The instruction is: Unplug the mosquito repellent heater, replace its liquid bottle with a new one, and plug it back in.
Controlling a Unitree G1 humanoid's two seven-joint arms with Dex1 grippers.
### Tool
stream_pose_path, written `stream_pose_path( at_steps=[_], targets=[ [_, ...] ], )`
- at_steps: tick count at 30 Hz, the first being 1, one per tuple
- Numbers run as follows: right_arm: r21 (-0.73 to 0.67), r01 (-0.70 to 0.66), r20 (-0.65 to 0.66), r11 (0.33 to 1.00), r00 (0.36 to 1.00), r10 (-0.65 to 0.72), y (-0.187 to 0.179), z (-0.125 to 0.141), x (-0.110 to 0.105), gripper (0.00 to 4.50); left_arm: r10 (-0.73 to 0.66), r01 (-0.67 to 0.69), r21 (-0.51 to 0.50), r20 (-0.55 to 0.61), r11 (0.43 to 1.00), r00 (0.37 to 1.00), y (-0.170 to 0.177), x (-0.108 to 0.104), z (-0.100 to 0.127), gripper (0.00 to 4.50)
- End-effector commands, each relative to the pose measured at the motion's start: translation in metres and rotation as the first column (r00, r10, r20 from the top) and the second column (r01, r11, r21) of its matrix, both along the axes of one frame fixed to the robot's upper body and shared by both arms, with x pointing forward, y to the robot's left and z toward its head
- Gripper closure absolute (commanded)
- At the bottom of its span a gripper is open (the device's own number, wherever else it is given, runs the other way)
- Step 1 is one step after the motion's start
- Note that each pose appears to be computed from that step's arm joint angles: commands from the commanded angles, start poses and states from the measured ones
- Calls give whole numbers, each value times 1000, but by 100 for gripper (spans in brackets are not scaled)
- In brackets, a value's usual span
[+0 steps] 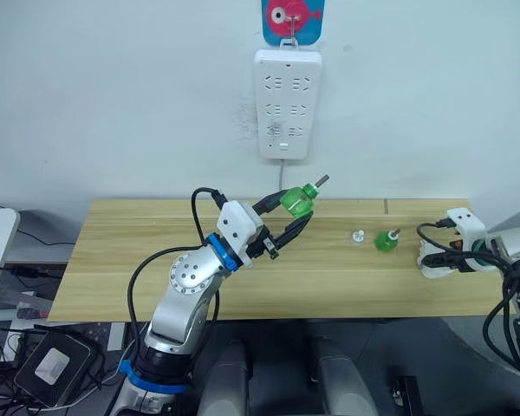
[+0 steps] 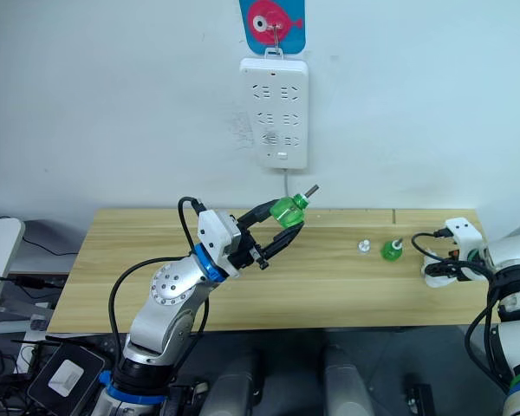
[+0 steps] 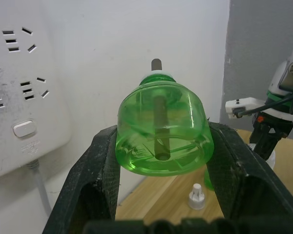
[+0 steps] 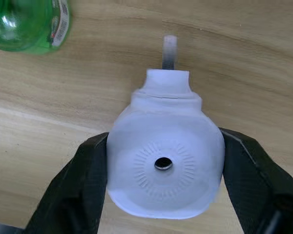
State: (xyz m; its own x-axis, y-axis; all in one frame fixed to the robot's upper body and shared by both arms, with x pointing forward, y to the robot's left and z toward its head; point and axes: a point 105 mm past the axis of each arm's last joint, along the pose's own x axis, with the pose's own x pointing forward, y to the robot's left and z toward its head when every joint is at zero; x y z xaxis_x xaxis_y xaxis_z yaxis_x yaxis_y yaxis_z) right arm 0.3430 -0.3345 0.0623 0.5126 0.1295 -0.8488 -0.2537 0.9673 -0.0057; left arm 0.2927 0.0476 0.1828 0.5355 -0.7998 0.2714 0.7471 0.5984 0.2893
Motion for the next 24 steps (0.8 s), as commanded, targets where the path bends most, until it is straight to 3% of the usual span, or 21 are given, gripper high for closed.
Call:
stream_pose_path(
  at_steps=[1,5,8,10,13,18,24],
  targets=[
    [27,18,-1,999,1000,-18,-4,6,-2,156,-50,50,-9,48,999,998,-6,-11,12,227],
    [61,15,17,998,1000,-16,-7,22,-3,156,-80,80,1,51,997,995,-7,-13,12,227],
    [183,-103,63,978,994,93,7,54,-6,156,-125,124,11,50,992,991,-6,-17,10,227],
    [374,-164,69,913,987,148,30,82,-17,156,-162,161,22,47,987,986,-7,-20,7,227],
    [620,-250,89,744,964,250,66,130,-43,156,-227,226,31,45,974,973,-10,-28,2,227],
    [810,-308,130,500,924,359,112,182,-64,156,-329,324,78,66,943,942,-19,-37,-4,227],
    [822,-367,182,435,894,410,139,192,-62,156,-369,352,138,128,926,920,-25,-30,-1,227]
  ],
)
